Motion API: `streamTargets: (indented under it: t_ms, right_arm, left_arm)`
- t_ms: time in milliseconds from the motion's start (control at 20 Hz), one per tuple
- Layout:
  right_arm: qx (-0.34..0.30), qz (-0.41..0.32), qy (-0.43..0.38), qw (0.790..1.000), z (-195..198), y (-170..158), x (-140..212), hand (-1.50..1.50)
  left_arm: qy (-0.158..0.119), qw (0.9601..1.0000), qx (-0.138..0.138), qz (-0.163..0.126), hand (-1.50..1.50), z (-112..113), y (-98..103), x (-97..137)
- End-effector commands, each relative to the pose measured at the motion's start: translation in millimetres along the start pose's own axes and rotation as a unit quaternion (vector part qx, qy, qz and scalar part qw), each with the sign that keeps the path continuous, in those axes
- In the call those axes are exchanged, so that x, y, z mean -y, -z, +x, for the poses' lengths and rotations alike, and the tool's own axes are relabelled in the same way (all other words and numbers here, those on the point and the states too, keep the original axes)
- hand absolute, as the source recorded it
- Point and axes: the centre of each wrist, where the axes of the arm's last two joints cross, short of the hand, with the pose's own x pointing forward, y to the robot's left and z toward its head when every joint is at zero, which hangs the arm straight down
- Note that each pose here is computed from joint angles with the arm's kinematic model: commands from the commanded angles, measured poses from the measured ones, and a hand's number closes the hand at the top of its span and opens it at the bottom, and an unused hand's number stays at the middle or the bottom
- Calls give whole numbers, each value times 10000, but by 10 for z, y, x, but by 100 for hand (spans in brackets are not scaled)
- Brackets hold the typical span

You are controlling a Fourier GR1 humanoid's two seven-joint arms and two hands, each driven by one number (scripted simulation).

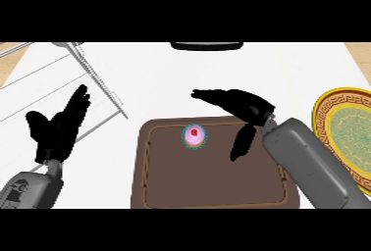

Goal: Pick the cupcake from the tray and place it in the plate

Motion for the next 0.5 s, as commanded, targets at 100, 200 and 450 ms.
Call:
streamTargets:
  t_ms: [100, 200, 450]
  right_arm:
    - [-258, 438, -355, 9981, 108, 203, -86, -150]
    - [-336, 557, -359, 9972, 153, 199, -37, -150]
    - [-364, 603, -419, 9966, 197, 332, -8, -150]
  left_arm:
    - [32, 9999, -149, 25, 0, -257, -141, 79]
    - [15, 9997, -214, 88, 0, -32, -89, -33]
    - [54, 9998, -162, -34, 0, -49, -31, 231]
